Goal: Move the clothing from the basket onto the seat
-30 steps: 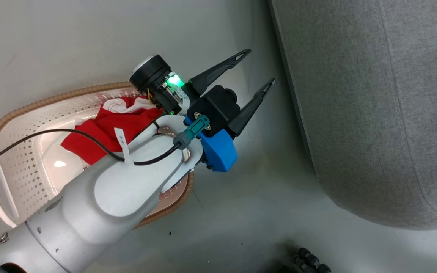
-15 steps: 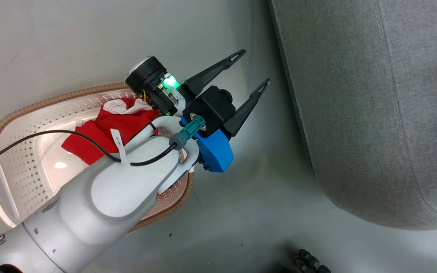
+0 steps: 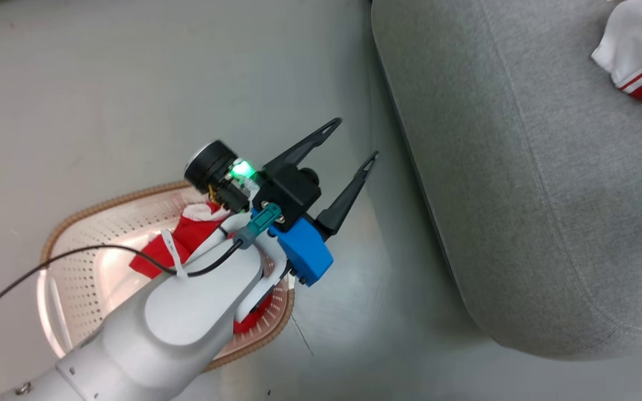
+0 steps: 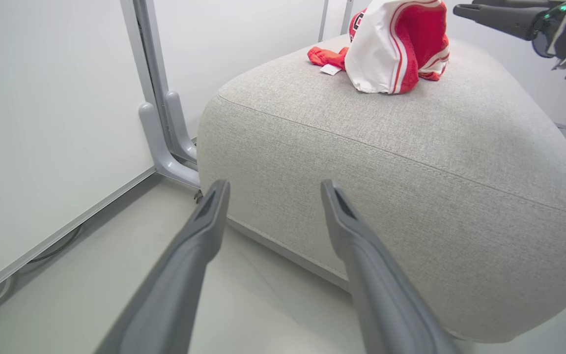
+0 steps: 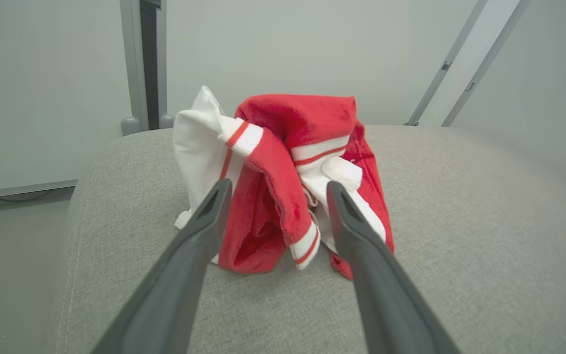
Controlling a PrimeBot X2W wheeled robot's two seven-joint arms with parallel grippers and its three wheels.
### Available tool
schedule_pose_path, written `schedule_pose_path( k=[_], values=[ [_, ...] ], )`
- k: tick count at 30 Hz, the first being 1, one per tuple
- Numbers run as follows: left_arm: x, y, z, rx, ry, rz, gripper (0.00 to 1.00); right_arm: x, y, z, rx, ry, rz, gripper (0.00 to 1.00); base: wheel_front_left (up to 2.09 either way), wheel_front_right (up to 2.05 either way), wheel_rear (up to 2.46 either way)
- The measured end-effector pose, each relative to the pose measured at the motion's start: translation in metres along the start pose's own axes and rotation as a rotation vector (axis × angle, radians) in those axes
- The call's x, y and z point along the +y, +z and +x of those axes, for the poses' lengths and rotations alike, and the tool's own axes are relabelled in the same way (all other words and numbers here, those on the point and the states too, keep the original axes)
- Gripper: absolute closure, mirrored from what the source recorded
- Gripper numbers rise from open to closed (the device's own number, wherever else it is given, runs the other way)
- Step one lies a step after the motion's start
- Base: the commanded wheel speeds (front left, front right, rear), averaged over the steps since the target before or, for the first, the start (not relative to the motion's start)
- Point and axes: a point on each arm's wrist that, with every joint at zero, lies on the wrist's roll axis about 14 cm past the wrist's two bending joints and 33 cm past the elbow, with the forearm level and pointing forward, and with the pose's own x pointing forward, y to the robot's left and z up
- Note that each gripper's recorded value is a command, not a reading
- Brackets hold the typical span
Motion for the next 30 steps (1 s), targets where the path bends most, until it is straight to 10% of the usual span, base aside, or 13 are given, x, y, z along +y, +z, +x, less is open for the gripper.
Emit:
schedule_pose_path(
  k=[30],
  values=[
    [0.065,0.108,-0.228,-0.239,0.778,0.013,0.0,0.161,0.103,-0.126,-0.29,0.463,0.279,0.0,0.0,0.0,0.0]
  ],
)
